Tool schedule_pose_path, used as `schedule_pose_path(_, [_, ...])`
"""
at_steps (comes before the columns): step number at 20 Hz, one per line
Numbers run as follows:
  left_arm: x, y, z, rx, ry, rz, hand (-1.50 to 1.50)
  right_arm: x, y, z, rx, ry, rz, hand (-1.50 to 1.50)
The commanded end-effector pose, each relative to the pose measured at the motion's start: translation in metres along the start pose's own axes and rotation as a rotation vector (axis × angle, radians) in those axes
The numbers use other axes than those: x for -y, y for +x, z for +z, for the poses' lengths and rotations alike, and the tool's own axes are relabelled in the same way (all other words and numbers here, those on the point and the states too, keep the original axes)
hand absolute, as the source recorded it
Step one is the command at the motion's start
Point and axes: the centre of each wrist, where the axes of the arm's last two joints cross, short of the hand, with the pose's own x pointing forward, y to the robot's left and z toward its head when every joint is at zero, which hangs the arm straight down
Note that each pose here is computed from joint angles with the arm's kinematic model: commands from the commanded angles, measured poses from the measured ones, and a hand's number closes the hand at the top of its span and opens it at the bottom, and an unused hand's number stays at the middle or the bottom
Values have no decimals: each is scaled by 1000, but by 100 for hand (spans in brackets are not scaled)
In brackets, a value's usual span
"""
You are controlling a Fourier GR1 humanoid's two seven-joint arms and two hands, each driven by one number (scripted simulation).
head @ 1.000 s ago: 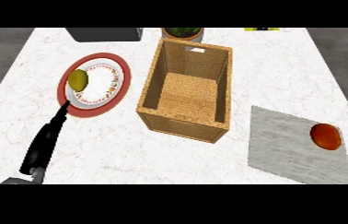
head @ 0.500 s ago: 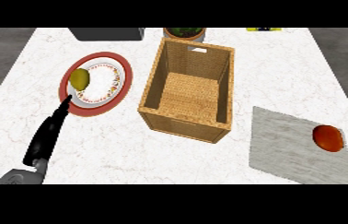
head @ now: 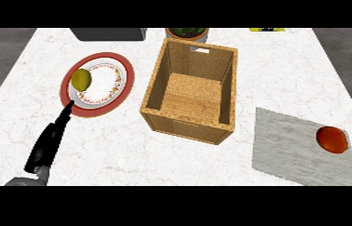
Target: Pick the tomato from the placemat and place it in the basket
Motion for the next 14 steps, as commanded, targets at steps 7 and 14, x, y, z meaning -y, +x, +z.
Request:
schedule_pose_path(7, [-1,-2,-13,-8,-4,12,0,-9,4,-19,-1,5,15,-150])
schedule_pose_path(14, [0,1,5,1,-4,10,0,-34,-8,-34,-25,39,-6,-150])
